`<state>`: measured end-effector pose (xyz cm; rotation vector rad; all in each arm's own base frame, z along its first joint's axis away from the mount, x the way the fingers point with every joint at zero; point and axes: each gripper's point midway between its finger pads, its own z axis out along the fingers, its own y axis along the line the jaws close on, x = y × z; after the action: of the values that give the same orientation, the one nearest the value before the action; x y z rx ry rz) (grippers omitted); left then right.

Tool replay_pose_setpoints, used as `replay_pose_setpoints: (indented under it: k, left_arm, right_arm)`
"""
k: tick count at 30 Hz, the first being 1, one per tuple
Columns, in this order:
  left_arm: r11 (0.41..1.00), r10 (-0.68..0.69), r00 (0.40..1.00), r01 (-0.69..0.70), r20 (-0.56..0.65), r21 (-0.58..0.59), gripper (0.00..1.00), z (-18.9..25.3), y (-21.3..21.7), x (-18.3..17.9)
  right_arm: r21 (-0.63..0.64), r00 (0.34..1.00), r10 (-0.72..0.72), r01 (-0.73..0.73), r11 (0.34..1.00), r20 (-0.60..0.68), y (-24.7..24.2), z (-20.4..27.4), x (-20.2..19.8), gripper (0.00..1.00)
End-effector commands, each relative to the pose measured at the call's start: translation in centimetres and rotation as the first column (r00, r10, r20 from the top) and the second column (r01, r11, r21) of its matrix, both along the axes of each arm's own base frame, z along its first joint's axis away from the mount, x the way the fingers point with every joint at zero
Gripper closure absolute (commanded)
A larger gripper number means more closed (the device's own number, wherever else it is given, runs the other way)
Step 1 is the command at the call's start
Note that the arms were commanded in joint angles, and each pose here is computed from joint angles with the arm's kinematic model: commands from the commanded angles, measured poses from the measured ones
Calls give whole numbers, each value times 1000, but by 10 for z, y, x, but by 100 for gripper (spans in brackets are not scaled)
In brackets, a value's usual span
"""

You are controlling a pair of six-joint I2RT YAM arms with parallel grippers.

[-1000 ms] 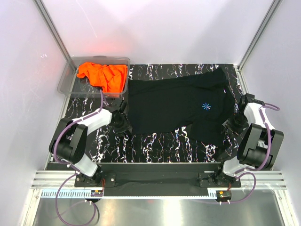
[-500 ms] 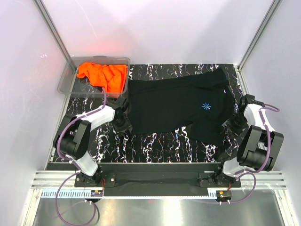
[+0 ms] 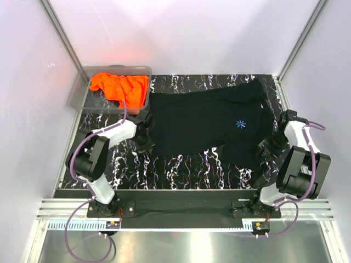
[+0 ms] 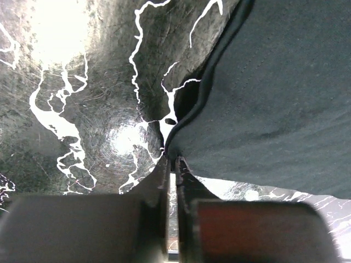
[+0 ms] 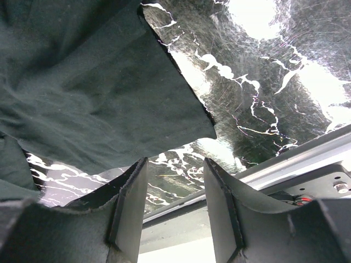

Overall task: Fold and stack the t-shirts
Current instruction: Fold the tshirt

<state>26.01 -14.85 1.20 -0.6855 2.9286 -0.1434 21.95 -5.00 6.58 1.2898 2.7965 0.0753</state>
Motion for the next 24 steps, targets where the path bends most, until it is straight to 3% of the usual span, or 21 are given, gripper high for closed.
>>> replay_pose_setpoints:
  k: [1, 7, 10, 12, 15, 20, 24]
  left_arm:
    - [997, -21, 998, 17, 51, 79, 100, -25, 11, 14]
    - [989, -88, 969, 59, 232, 132, 100, 23, 18, 48]
    - [985, -142, 935, 100, 324, 144, 100, 50, 14, 69]
    - [982, -171, 920, 130, 352, 136, 100, 59, 9, 76]
    - [982, -188, 903, 158, 387, 107, 100, 70, 1, 81]
    - [976, -217, 882, 183, 418, 120, 100, 82, 1, 84]
    - [973, -230, 873, 196, 429, 122, 100, 87, 0, 86]
  right_arm:
    - [8, 1000, 3, -3, 1000, 6, 1, 3, 1, 49]
    - [18, 1000, -7, 7, 1000, -25, 0, -6, 4, 48]
    - [40, 999, -18, 19, 999, -35, 1, -15, 12, 56]
    - [76, 1000, -25, 24, 997, 8, 7, -23, 26, 72]
    - [92, 1000, -22, 21, 996, 15, 17, -28, 41, 82]
    - [104, 999, -22, 17, 994, 48, 29, -37, 58, 92]
    - [105, 998, 9, -16, 994, 68, 45, -52, 80, 94]
